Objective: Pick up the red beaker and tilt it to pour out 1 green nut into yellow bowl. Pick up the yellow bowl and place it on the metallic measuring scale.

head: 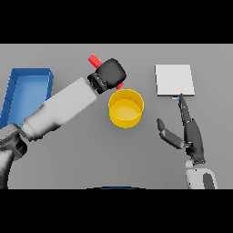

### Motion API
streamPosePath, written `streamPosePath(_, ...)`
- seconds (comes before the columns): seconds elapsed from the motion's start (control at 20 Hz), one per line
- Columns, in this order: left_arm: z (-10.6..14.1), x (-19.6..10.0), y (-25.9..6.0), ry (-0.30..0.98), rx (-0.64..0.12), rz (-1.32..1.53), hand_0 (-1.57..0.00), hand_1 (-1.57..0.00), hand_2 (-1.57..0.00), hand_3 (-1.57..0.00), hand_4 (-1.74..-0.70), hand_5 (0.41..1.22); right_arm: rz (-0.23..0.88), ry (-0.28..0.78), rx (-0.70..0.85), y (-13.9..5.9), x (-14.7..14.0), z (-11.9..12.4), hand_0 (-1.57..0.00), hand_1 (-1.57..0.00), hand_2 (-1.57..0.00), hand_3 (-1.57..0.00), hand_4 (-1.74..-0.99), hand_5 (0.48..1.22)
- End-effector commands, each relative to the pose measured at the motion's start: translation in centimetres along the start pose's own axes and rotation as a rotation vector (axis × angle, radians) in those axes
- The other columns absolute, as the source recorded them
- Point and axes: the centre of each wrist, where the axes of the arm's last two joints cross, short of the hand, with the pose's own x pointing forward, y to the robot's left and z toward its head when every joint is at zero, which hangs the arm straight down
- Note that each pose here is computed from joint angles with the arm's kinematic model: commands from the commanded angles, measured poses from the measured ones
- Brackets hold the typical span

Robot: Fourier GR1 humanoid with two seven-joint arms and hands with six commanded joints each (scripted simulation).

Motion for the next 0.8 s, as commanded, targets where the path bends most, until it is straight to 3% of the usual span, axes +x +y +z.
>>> streamPosePath(0.0, -0.2, 0.2, 0.0, -0.002, -0.017, -0.043, -1.57, -1.57, -1.57, -1.57, -1.72, 1.219, -0.005, -0.003, 0.0, 0.2, 0.2, -0.2, 0.0, 0.0, 0.0, 0.0, -1.193, 0.648)
streamPosePath(0.2, -0.5, 0.6, 0.2, -0.03, -0.056, -0.207, -1.57, -1.57, -1.57, -1.57, -1.73, 1.22, 0.003, 0.009, -0.002, 0.0, 0.2, -0.2, 0.0, 0.0, 0.0, 0.0, -1.179, 0.635)
streamPosePath(0.75, -2.0, 2.8, 2.2, -0.083, -0.057, -0.629, -1.57, -1.57, -1.57, -1.57, -1.73, 1.221, 0.035, -0.003, -0.003, 0.1, 0.3, -0.5, 0.0, 0.0, 0.0, 0.0, -1.161, 0.634)
